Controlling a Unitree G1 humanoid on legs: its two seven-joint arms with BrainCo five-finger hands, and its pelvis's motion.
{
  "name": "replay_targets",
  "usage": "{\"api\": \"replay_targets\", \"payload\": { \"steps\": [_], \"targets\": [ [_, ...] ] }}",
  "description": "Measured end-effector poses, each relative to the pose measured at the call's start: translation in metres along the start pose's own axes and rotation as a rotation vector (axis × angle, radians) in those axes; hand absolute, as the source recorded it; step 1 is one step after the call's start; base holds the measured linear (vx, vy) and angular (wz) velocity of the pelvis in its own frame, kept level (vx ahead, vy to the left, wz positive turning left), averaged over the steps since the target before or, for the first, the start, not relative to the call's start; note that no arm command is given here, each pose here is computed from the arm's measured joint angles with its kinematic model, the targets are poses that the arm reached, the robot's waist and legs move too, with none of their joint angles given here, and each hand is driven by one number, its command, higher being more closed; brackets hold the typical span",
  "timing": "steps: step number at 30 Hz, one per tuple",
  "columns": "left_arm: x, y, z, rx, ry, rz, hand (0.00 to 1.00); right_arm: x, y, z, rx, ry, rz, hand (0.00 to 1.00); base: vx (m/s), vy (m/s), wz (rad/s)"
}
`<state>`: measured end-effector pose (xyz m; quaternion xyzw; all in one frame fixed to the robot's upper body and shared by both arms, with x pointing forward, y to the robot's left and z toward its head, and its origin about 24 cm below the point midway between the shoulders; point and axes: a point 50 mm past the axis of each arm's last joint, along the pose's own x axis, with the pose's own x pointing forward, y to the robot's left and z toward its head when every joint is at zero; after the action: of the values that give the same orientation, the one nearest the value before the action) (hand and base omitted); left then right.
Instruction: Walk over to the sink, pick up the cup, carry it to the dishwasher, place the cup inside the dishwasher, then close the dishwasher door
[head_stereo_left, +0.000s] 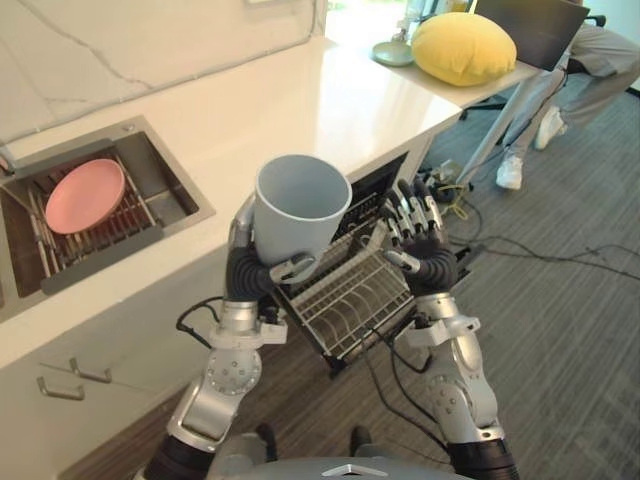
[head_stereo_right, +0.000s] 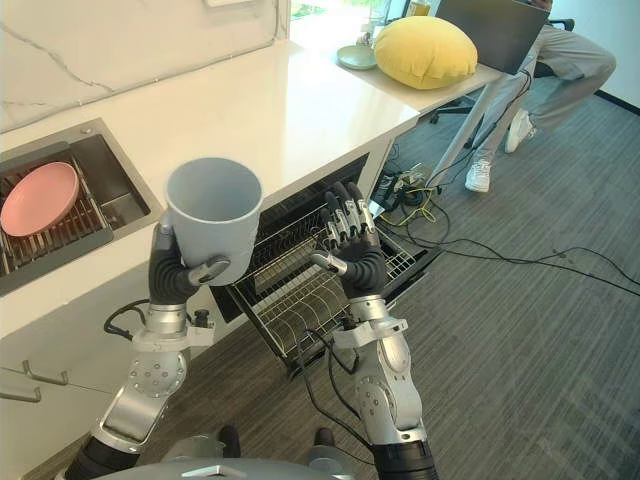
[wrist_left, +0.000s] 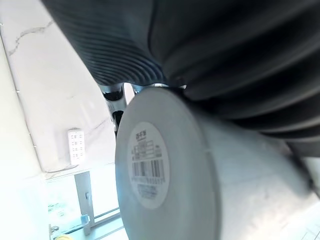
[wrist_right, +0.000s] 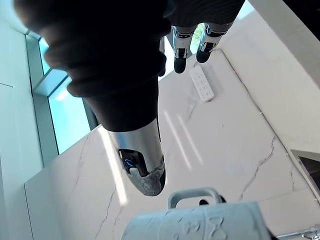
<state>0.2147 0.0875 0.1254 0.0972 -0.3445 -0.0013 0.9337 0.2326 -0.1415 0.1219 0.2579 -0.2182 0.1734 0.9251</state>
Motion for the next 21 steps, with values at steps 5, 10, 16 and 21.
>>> {"api": "replay_targets", "payload": {
  "steps": [5,10,16,21],
  "targets": [
    [-0.004,-0.005,-0.011,0.053,0.063,0.001,1.00,0.005,0.017,0.000,0.084,0.003,0.070,0.00,-0.07,-0.008,-0.01],
    [-0.008,-0.011,-0.018,0.089,0.096,-0.012,1.00,0.006,0.025,-0.002,0.121,0.017,0.100,0.00,-0.04,-0.014,0.01],
    [-0.010,-0.013,-0.027,0.122,0.131,-0.013,1.00,0.011,0.034,-0.006,0.142,0.033,0.133,0.00,-0.03,-0.014,-0.16],
    [-0.008,0.000,-0.047,0.200,0.176,0.054,1.00,0.008,0.035,-0.012,0.149,0.077,0.155,0.00,-0.03,0.001,-0.26]
  ]
}}
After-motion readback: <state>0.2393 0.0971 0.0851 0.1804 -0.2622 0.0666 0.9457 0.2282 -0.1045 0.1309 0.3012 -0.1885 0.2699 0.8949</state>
